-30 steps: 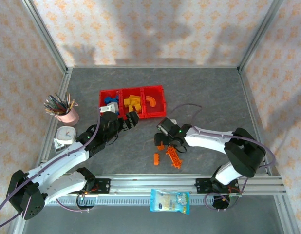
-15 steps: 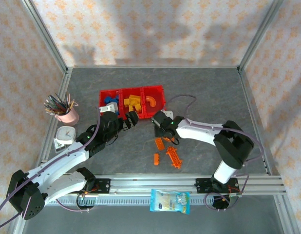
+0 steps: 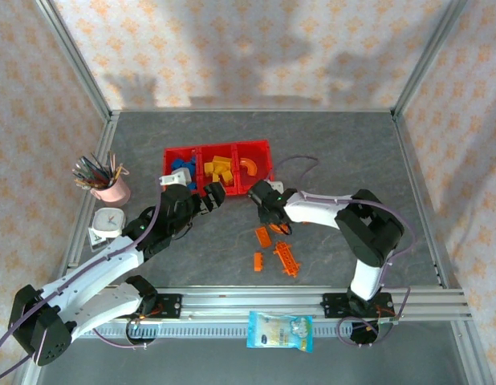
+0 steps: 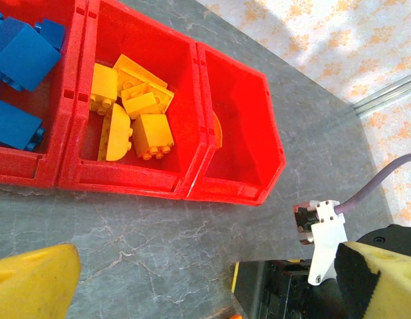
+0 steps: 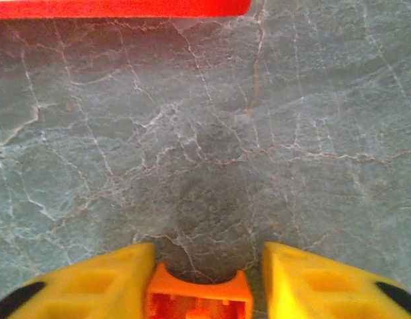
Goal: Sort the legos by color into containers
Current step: Pick up the lego from the center of the table, then place the lego in the container, then pick up the lego from the center of the table, then place the lego in the container, then pick up the lego from the bottom-center of the table, then place the lego in the container, then pick up the lego from the bottom-center of the table.
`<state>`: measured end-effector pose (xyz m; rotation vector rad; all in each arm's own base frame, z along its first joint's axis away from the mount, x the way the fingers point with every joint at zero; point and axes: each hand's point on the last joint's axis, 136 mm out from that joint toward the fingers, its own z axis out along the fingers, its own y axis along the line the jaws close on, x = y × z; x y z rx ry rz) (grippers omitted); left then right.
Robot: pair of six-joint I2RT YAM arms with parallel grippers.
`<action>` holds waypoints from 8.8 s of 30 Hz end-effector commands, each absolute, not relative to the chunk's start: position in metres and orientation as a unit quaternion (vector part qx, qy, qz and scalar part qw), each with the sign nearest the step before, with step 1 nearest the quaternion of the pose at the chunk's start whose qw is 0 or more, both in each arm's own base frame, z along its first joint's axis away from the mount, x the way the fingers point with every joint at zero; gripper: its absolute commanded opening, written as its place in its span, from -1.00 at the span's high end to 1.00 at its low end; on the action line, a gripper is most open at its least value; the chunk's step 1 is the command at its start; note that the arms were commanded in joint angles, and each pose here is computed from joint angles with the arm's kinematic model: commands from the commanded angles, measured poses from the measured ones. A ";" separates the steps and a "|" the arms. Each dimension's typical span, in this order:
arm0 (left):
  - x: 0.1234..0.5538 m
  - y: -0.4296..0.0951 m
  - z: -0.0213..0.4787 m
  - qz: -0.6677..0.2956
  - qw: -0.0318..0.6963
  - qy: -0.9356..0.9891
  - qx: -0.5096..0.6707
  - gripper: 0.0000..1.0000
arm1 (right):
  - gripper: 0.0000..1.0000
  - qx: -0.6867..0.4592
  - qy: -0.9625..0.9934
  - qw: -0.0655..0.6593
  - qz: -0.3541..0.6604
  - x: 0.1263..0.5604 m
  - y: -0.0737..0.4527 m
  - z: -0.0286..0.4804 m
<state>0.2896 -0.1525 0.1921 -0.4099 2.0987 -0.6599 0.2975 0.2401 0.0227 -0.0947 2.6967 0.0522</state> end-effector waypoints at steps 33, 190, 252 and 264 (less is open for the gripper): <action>0.328 -0.152 0.230 -0.229 0.480 0.834 -0.149 -0.98 | 0.01 0.044 0.914 0.397 0.067 0.486 0.289 0.158; 0.255 -0.133 0.132 -0.240 0.393 0.864 -0.206 -0.98 | -0.26 -0.147 0.968 0.198 0.040 0.223 0.280 0.028; 0.320 -0.154 0.202 -0.281 0.454 0.825 -0.186 -0.98 | -0.08 -0.062 0.920 0.381 0.063 0.467 0.301 0.162; 0.297 -0.144 0.188 -0.285 0.438 0.831 -0.193 -0.98 | -0.21 -0.084 0.927 0.357 0.071 0.379 0.285 0.164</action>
